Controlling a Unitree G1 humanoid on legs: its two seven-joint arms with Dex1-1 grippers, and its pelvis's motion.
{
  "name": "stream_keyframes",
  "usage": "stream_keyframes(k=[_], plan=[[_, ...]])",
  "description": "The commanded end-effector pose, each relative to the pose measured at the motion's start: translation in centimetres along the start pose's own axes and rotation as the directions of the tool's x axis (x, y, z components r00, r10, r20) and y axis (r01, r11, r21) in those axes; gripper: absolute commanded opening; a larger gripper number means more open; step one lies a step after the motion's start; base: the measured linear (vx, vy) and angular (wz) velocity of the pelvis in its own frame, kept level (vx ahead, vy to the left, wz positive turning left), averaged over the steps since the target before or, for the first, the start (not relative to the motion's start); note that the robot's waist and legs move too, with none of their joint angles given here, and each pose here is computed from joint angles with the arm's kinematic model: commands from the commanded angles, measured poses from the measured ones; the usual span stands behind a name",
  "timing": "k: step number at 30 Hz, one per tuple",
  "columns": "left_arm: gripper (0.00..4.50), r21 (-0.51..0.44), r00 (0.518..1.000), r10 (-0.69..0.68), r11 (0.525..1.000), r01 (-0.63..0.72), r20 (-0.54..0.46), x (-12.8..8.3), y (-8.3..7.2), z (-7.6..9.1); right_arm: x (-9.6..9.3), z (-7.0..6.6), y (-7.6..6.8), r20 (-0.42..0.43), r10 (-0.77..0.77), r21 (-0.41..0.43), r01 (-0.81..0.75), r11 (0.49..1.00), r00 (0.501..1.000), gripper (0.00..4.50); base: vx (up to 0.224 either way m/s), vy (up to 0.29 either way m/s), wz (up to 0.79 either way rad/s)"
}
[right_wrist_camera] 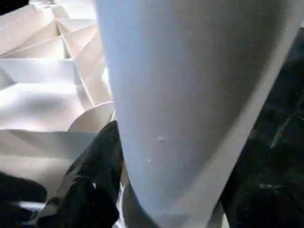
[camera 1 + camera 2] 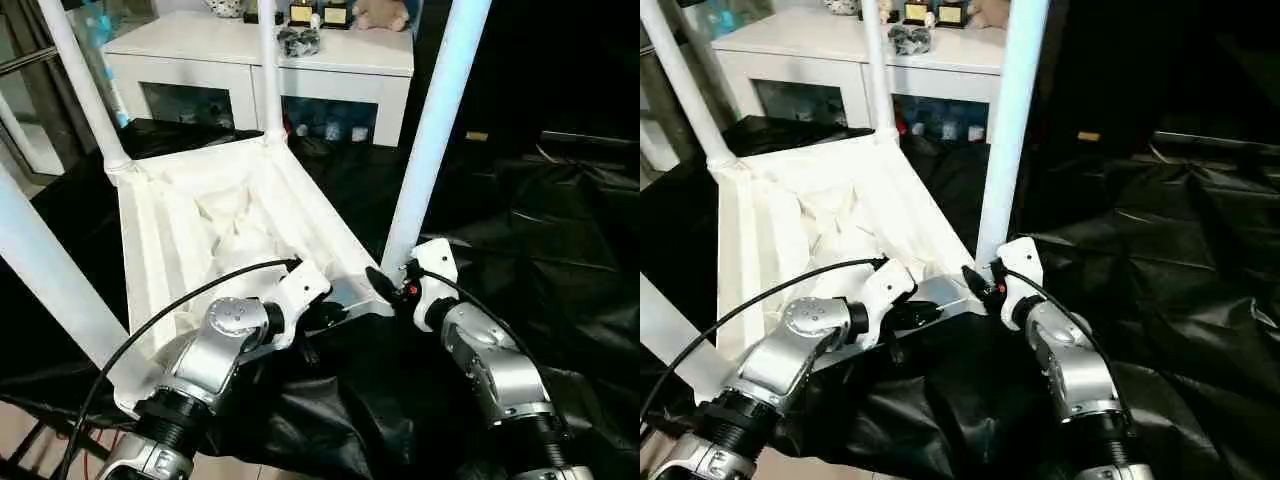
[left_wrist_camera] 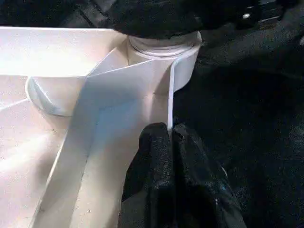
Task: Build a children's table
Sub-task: Rotate leg to tighten
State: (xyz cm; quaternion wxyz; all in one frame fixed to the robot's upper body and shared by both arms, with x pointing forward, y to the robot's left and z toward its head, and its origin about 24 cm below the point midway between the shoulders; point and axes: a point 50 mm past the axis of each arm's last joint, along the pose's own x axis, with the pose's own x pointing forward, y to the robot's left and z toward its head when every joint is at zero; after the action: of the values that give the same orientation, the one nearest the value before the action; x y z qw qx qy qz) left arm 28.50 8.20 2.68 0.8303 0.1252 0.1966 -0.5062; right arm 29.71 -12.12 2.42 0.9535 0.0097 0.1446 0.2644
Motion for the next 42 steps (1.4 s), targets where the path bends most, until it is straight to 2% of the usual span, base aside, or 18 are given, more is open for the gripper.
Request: stream_keyframes(k=[1,5,6,7,9,11,14,15,16,17,21,22,26,27,28,37,40,42], plan=[[0.00,0.049,0.986,-0.127,0.991,0.122,0.106,1.6,-2.2,2.4,0.6,-2.6,2.7,-0.107,0.146,0.077,-0.138,0.987,0.983,3.03,0.000,0.000,0.00],[0.00,0.070,0.982,-0.163,0.985,0.157,0.097,1.2,-2.2,2.1,0.2,-1.9,2.3,-0.092,0.200,0.024,-0.198,0.980,0.976,3.03,0.000,0.000,0.00],[0.00,0.087,0.975,-0.201,0.977,0.193,0.095,0.6,-2.1,1.9,-0.5,-1.4,2.0,-0.073,0.272,-0.014,-0.274,0.962,0.959,3.03,0.000,0.000,0.00],[0.00,0.102,0.963,-0.254,0.964,0.245,0.089,-0.1,-2.0,1.7,-1.6,-0.7,1.6,-0.059,0.382,-0.050,-0.385,0.921,0.922,3.03,0.000,0.000,0.00],[0.00,0.115,0.952,-0.296,0.951,0.286,0.082,-0.7,-2.0,1.6,-2.3,-0.4,1.4,-0.063,0.452,-0.080,-0.456,0.887,0.890,3.03,0.026,-0.020,0.07],[0.00,0.125,0.931,-0.360,0.928,0.350,0.062,-1.7,-1.8,1.2,-3.8,-0.5,1.1,-0.126,0.580,-0.092,-0.592,0.801,0.805,3.03,0.053,-0.047,0.11],[0.00,0.130,0.925,-0.378,0.920,0.370,0.046,-2.0,-1.6,1.0,-4.3,-0.6,0.9,-0.158,0.620,-0.093,-0.637,0.765,0.768,3.03,0.039,-0.020,0.03],[0.00,0.134,0.917,-0.398,0.911,0.391,0.027,-2.5,-1.3,0.8,-5.0,-0.7,0.7,-0.198,0.662,-0.091,-0.686,0.722,0.723,3.03,0.000,0.000,0.00],[0.00,0.134,0.917,-0.399,0.910,0.392,0.026,-2.5,-1.2,0.8,-5.0,-0.7,0.7,-0.200,0.664,-0.091,-0.688,0.720,0.721,3.03,0.058,0.003,-0.01],[0.00,0.132,0.909,-0.416,0.902,0.411,0.011,-2.9,-0.8,0.7,-5.6,-0.7,0.4,-0.238,0.702,-0.075,-0.734,0.675,0.671,3.03,0.000,0.000,0.00],[0.00,0.135,0.900,-0.437,0.891,0.434,-0.010,-3.2,-0.4,0.6,-6.0,-0.7,0.3,-0.269,0.731,-0.063,-0.769,0.636,0.627,3.03,0.013,0.003,0.01],[0.00,0.136,0.899,-0.437,0.890,0.435,-0.016,-3.2,0.1,0.7,-6.2,-0.7,0.2,-0.291,0.749,-0.057,-0.792,0.608,0.596,3.03,0.000,0.000,0.00],[0.00,0.143,0.897,-0.442,0.887,0.440,-0.017,-3.2,0.5,1.0,-6.3,-0.3,0.1,-0.302,0.765,-0.059,-0.812,0.581,0.569,3.03,0.000,0.000,0.00],[0.00,0.144,0.896,-0.443,0.886,0.441,-0.016,-3.2,0.5,1.1,-6.3,-0.2,0.1,-0.300,0.767,-0.059,-0.814,0.579,0.567,2.87,0.000,0.000,0.00],[0.00,0.144,0.896,-0.443,0.886,0.441,-0.016,-3.2,0.5,1.1,-6.3,-0.2,0.1,-0.300,0.767,-0.059,-0.814,0.578,0.567,2.70,0.000,0.000,0.00],[0.00,0.131,0.903,-0.430,0.895,0.426,0.001,-3.4,0.3,0.6,-6.2,-0.5,0.9,-0.268,0.776,-0.034,-0.810,0.585,0.571,2.43,0.000,0.000,0.00],[0.00,0.122,0.921,-0.389,0.915,0.384,0.022,-3.1,0.4,0.7,-6.1,-0.7,1.0,-0.248,0.765,-0.031,-0.794,0.607,0.595,2.41,0.000,0.000,0.00],[0.00,0.099,0.948,-0.312,0.947,0.305,0.060,-2.5,0.3,1.0,-5.6,-1.2,1.0,-0.215,0.723,-0.035,-0.745,0.666,0.656,2.40,0.000,0.000,0.00]])
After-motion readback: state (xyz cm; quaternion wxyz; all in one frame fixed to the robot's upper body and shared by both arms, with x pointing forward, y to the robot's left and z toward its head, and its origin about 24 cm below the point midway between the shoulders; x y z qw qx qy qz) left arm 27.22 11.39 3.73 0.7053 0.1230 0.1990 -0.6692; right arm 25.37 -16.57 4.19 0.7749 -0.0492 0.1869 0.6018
